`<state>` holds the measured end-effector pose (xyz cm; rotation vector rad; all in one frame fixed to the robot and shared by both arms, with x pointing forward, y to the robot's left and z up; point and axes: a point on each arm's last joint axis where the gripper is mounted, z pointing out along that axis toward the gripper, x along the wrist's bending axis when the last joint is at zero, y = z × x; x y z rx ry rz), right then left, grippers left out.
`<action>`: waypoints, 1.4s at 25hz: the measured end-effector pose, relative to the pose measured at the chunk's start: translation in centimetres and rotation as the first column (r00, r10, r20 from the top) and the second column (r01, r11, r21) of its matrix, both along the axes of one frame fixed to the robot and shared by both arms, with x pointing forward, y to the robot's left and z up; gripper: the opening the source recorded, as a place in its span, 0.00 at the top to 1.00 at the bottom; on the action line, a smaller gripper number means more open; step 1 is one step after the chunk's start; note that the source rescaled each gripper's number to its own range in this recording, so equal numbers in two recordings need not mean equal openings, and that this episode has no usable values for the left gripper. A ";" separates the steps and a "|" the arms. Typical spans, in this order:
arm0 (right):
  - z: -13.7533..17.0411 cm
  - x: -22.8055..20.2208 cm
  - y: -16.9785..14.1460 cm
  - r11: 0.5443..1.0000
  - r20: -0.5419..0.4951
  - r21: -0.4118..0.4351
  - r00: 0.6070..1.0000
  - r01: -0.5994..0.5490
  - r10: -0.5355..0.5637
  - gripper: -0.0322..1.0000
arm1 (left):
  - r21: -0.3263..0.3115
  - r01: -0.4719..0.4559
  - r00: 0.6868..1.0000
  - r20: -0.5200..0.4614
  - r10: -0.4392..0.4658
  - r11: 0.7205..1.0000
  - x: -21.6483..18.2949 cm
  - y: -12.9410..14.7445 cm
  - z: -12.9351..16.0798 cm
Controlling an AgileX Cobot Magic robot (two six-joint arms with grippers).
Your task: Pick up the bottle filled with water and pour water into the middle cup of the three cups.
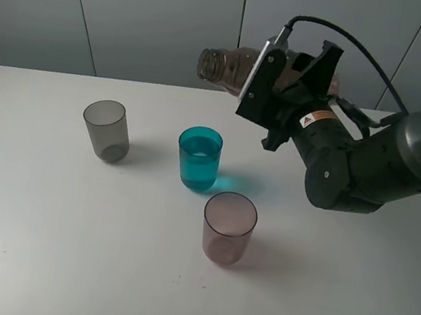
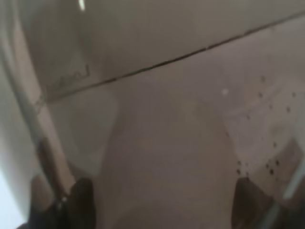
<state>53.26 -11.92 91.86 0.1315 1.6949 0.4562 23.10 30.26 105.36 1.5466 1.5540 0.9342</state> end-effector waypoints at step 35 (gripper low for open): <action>-5.5 4.7 -17.1 0.408 -0.420 0.830 0.908 0.380 0.007 0.97 | 0.000 0.000 1.000 0.000 0.000 1.000 0.0 0.0 0.0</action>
